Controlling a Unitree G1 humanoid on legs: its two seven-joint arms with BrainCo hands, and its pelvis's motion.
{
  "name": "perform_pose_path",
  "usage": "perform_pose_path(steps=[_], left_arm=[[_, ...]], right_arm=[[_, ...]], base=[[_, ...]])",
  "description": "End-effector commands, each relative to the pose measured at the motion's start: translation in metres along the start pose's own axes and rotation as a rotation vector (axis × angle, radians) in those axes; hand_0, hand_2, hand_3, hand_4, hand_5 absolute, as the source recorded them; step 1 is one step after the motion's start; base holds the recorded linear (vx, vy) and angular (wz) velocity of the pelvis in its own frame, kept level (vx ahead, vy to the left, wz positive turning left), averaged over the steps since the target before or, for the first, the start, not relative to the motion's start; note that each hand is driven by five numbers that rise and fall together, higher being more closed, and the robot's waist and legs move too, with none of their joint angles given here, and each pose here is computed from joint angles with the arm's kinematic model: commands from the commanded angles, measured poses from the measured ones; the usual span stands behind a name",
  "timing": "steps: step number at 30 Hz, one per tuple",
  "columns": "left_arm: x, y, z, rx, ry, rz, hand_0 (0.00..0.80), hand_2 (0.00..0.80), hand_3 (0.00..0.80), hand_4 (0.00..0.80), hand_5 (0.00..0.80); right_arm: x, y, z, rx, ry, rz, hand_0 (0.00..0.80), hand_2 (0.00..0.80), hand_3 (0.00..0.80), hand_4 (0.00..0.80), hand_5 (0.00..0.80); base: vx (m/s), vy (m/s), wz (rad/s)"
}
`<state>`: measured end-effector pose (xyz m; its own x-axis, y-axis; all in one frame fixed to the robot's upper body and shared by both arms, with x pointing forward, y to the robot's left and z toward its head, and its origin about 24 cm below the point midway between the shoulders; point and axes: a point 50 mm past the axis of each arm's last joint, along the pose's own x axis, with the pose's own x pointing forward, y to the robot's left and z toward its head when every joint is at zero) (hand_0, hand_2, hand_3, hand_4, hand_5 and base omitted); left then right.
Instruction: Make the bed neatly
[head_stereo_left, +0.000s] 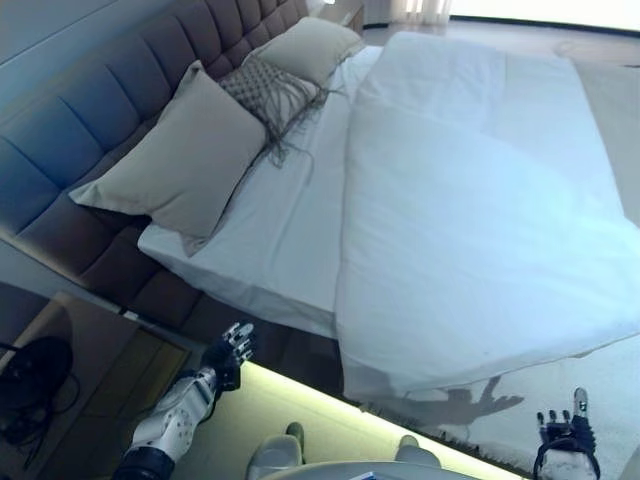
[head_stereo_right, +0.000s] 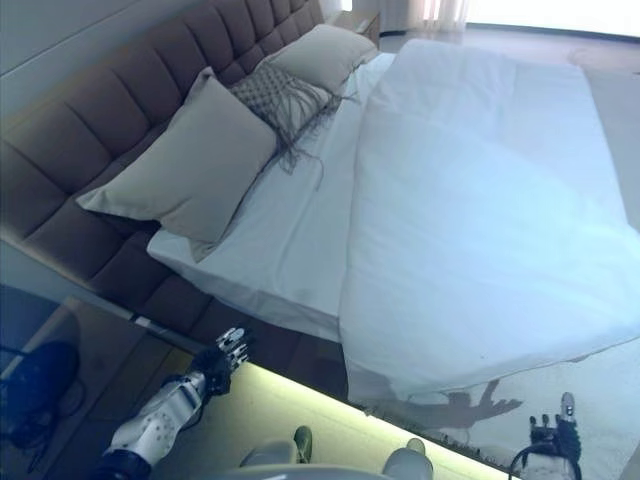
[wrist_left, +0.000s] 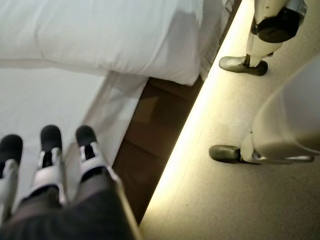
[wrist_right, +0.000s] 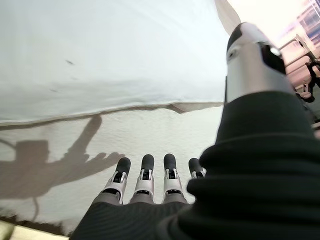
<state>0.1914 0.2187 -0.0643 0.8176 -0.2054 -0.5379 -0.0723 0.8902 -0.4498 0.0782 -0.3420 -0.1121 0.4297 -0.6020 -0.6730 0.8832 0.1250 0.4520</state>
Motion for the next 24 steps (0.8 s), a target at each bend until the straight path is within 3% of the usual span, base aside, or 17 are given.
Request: perform_pose_path(steps=[1, 8, 14, 17, 20, 24], left_arm=[[-0.010, 0.006, 0.025, 0.033, -0.113, -0.006, 0.000, 0.000, 0.000, 0.000, 0.000], [-0.022, 0.017, 0.012, 0.022, -0.093, 0.006, 0.000, 0.000, 0.000, 0.000, 0.000], [-0.030, 0.030, 0.013, 0.057, -0.079, 0.036, 0.000, 0.000, 0.000, 0.000, 0.000], [-0.023, 0.032, 0.045, 0.113, -0.138, 0.022, 0.000, 0.000, 0.000, 0.000, 0.000], [-0.020, 0.030, 0.078, 0.173, -0.178, 0.012, 0.000, 0.000, 0.000, 0.000, 0.000], [-0.023, 0.032, 0.074, 0.153, -0.142, 0.028, 0.000, 0.000, 0.000, 0.000, 0.000]], right_arm=[[-0.008, -0.003, -0.012, -0.015, 0.028, 0.086, 0.000, 0.000, 0.000, 0.000, 0.000], [-0.016, -0.027, -0.015, 0.014, 0.050, 0.020, 0.000, 0.000, 0.000, 0.000, 0.000], [-0.012, -0.019, -0.010, -0.107, 0.098, 0.076, 0.000, 0.000, 0.000, 0.000, 0.000], [0.001, -0.002, 0.001, -0.047, 0.110, 0.085, 0.000, 0.000, 0.000, 0.000, 0.000], [0.003, -0.010, 0.000, 0.096, 0.150, -0.004, 0.000, 0.000, 0.000, 0.000, 0.000], [-0.002, -0.031, 0.014, 0.093, 0.135, -0.076, 0.000, 0.000, 0.000, 0.000, 0.000]], base=[[0.108, -0.043, -0.03], [0.105, -0.010, -0.05], [0.101, 0.022, -0.04], [-0.139, -0.441, 0.02], [-0.121, -0.526, 0.42], [0.136, -0.184, 0.25]])
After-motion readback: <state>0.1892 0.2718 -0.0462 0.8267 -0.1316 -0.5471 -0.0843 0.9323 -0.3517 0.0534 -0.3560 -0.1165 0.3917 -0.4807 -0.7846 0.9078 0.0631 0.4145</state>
